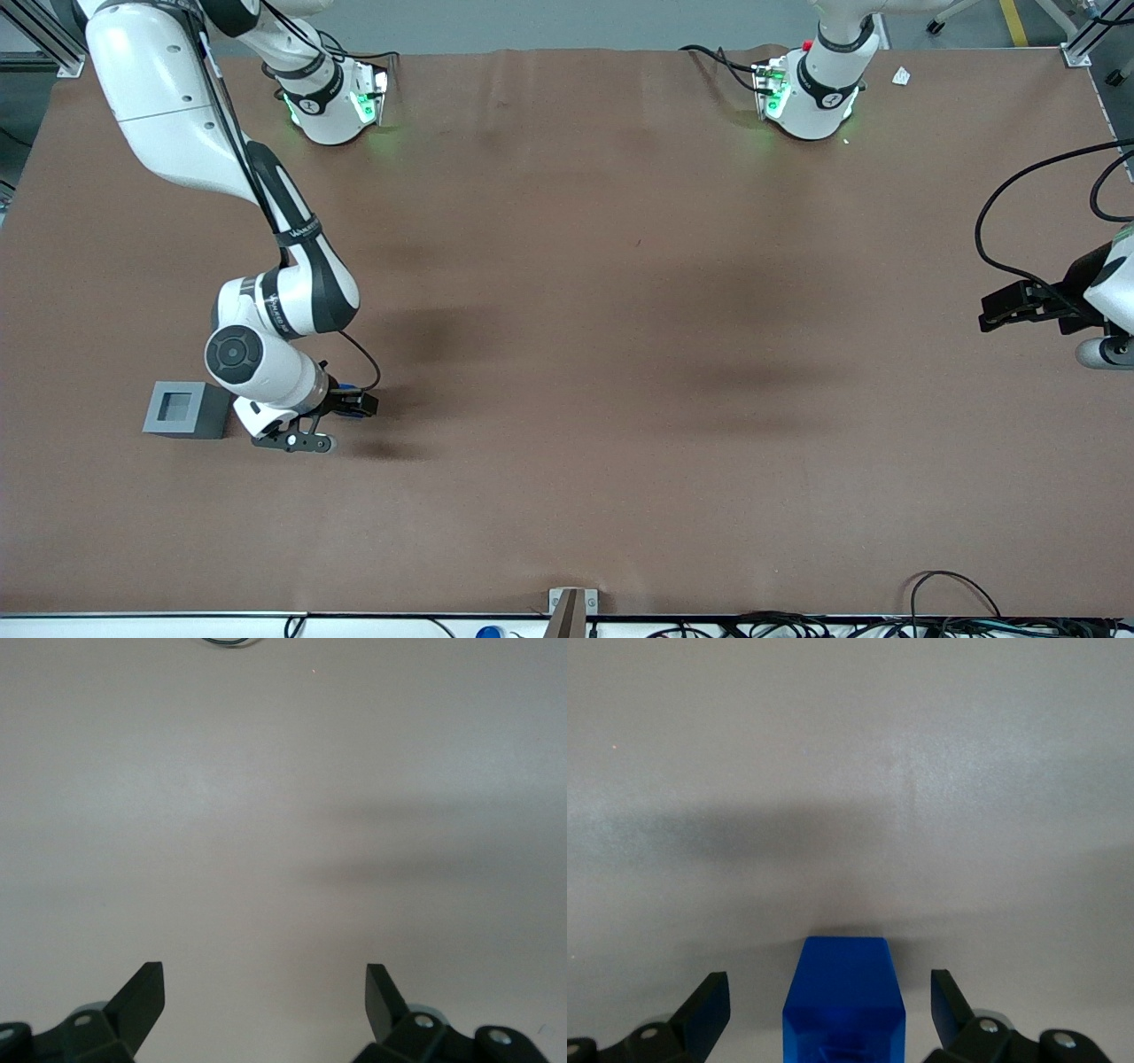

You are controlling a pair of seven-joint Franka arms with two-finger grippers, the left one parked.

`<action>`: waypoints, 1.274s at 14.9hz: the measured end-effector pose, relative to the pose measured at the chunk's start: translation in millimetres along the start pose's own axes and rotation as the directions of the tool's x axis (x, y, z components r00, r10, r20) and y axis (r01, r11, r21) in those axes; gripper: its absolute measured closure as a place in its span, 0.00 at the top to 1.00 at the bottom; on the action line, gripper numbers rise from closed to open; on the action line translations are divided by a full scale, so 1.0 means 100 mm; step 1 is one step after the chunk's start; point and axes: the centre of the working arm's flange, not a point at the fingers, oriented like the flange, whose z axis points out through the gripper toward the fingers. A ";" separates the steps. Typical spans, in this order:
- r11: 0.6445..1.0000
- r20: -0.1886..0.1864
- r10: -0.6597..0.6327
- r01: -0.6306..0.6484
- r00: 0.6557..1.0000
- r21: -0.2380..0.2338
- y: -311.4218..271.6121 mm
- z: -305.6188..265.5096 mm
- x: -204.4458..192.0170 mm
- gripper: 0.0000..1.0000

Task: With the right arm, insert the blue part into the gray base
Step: 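Close the right gripper on the blue block and lift it, then carry the blue block over the gray base's opening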

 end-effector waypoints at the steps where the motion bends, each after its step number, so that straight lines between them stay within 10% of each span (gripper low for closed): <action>1: 1.000 0.005 0.001 -0.001 1.000 -0.002 0.00 -0.02 0.01 1.00; 6: 1.000 0.022 0.004 -0.004 1.000 -0.010 0.03 -0.02 0.00 1.00; 11: 0.999 0.059 0.025 -0.024 0.998 -0.026 0.10 0.01 -0.02 0.52; 19: 0.998 0.109 0.038 -0.033 0.993 -0.048 0.16 -0.14 0.03 0.51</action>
